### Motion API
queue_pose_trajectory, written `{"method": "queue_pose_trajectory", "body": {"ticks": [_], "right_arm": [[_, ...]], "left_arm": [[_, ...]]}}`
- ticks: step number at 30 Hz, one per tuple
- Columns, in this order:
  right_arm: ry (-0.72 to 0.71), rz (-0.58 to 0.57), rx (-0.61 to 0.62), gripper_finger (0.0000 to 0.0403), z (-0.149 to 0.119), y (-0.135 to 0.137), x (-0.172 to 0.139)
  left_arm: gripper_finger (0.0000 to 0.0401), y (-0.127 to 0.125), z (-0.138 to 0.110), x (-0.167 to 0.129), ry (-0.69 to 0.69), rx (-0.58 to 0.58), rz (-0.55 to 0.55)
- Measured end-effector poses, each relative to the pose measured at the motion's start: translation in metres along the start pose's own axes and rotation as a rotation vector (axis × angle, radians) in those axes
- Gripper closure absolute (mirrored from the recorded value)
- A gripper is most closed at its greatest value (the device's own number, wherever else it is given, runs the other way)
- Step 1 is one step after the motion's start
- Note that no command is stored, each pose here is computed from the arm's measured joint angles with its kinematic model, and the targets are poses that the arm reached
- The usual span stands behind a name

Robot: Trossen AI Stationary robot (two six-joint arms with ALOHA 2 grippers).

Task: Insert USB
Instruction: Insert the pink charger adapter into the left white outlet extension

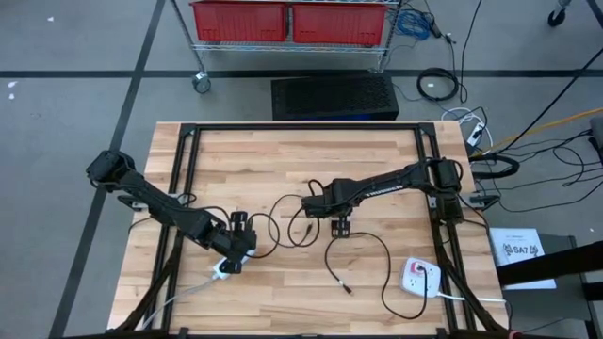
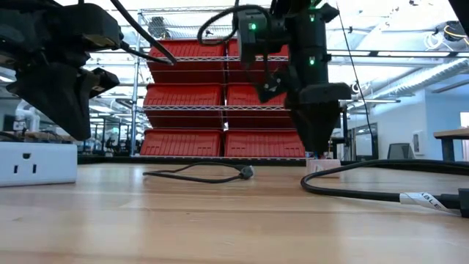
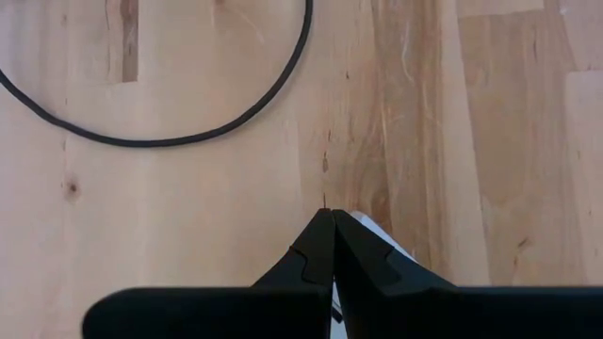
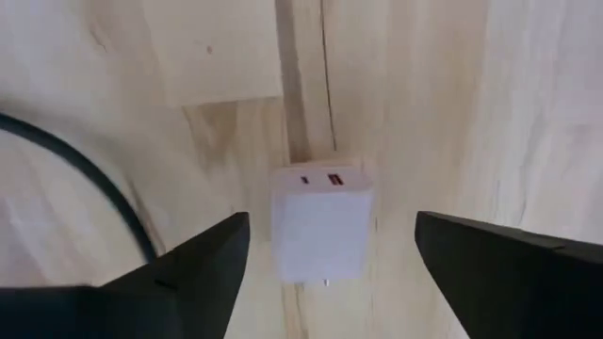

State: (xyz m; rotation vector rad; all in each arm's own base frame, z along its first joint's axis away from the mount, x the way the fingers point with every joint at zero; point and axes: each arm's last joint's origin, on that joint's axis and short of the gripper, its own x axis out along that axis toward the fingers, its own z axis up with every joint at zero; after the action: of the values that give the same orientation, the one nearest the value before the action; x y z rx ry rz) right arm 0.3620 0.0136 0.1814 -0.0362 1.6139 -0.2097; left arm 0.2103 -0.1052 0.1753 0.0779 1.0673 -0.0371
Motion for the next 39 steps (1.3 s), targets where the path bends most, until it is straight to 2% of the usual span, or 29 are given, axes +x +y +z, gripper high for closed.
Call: {"method": "queue_pose_trajectory", "body": {"ticks": [6,13,16,20,22,30,34,39], "right_arm": [[-0.005,0.050,-0.007,0.0105,-0.001,-0.006,0.014],[0.014,0.051,-0.016,0.0110,-0.006,-0.006,0.026],[0.004,0.053,0.002,0.0138,-0.006,-0.006,0.030],[-0.037,0.058,-0.002,0.0215,-0.005,-0.005,0.036],[-0.056,0.057,-0.012,0.0243,-0.004,-0.005,0.036],[-0.093,0.050,-0.041,0.0243,-0.002,0.003,0.035],[-0.175,0.064,-0.058,0.0243,0.000,0.015,0.028],[-0.379,0.106,-0.058,0.0243,0.004,0.026,-0.003]], "left_arm": [[0.0393,0.000,0.000,0.000,0.001,0.002,0.000],[0.0393,0.000,0.000,0.000,0.001,0.003,0.000],[0.0393,0.000,0.000,0.000,0.000,0.001,0.000],[0.0393,0.001,0.000,-0.003,-0.011,-0.002,-0.005],[0.0393,0.002,0.002,-0.009,-0.034,-0.008,-0.013],[0.0396,0.001,0.007,-0.069,-0.182,-0.040,-0.105],[0.0397,-0.008,-0.015,-0.087,-0.060,-0.138,-0.215],[0.0398,-0.039,-0.038,-0.088,0.128,-0.194,-0.380]]}}
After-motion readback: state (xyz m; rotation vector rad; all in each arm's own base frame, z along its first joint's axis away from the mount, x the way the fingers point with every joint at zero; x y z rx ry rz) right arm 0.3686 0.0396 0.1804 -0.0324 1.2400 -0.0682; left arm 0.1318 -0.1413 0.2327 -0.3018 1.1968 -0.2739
